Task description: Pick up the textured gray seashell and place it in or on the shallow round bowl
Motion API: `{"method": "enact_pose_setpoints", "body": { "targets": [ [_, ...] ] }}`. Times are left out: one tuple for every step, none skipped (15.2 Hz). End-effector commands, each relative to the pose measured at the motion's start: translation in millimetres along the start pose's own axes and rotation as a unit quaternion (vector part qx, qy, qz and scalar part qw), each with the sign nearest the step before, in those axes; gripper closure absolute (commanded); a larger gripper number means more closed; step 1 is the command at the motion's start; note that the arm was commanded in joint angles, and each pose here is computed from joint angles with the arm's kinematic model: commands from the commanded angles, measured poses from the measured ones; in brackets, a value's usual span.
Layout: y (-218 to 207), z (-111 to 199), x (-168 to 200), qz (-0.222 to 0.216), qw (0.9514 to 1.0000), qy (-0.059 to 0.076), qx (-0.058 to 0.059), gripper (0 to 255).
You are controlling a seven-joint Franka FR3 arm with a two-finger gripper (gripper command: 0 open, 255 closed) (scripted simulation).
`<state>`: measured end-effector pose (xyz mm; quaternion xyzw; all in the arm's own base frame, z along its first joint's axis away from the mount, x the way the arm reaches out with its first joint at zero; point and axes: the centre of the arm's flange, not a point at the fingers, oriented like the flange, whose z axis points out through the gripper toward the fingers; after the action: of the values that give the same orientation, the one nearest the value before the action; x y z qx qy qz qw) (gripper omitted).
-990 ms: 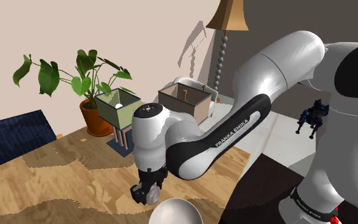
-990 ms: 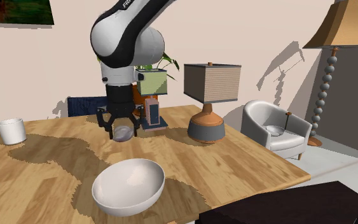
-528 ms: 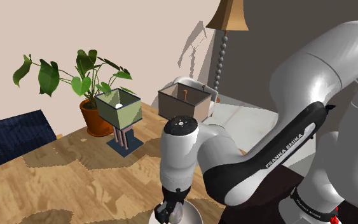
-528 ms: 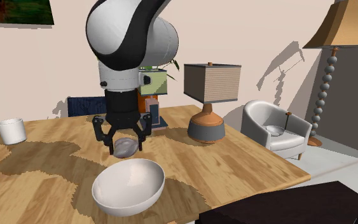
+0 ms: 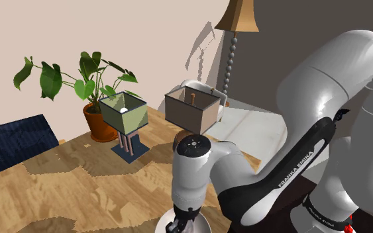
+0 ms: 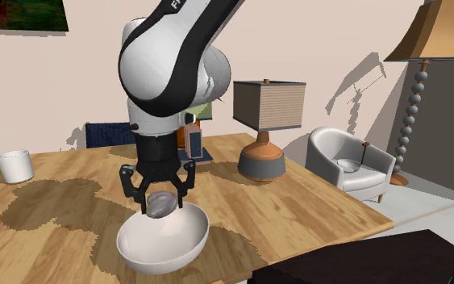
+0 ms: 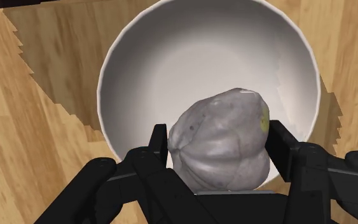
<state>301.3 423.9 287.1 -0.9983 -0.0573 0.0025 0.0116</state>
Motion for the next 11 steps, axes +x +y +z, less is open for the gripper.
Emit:
{"method": "enact_pose_setpoints", "body": {
  "targets": [
    [-0.1, 10.8, -0.6, 0.000, 1.0000, 0.000, 0.000, 255],
    [0.0, 16.1, -0.5, 0.000, 1.0000, 0.000, 0.000, 255],
    [0.1, 21.4, -0.5, 0.000, 1.0000, 0.000, 0.000, 255],
    [0.2, 26.6, -0.5, 0.000, 1.0000, 0.000, 0.000, 255],
    [0.4, 31.9, -0.5, 0.000, 1.0000, 0.000, 0.000, 255],
    [0.5, 36.4, -0.5, 0.000, 1.0000, 0.000, 0.000, 255],
    [0.5, 36.4, -0.5, 0.000, 1.0000, 0.000, 0.000, 255],
    [0.5, 36.4, -0.5, 0.000, 1.0000, 0.000, 0.000, 255],
    [0.5, 36.4, -0.5, 0.000, 1.0000, 0.000, 0.000, 255],
    [0.5, 36.4, -0.5, 0.000, 1.0000, 0.000, 0.000, 255],
    [0.5, 36.4, -0.5, 0.000, 1.0000, 0.000, 0.000, 255]
  ]
}}
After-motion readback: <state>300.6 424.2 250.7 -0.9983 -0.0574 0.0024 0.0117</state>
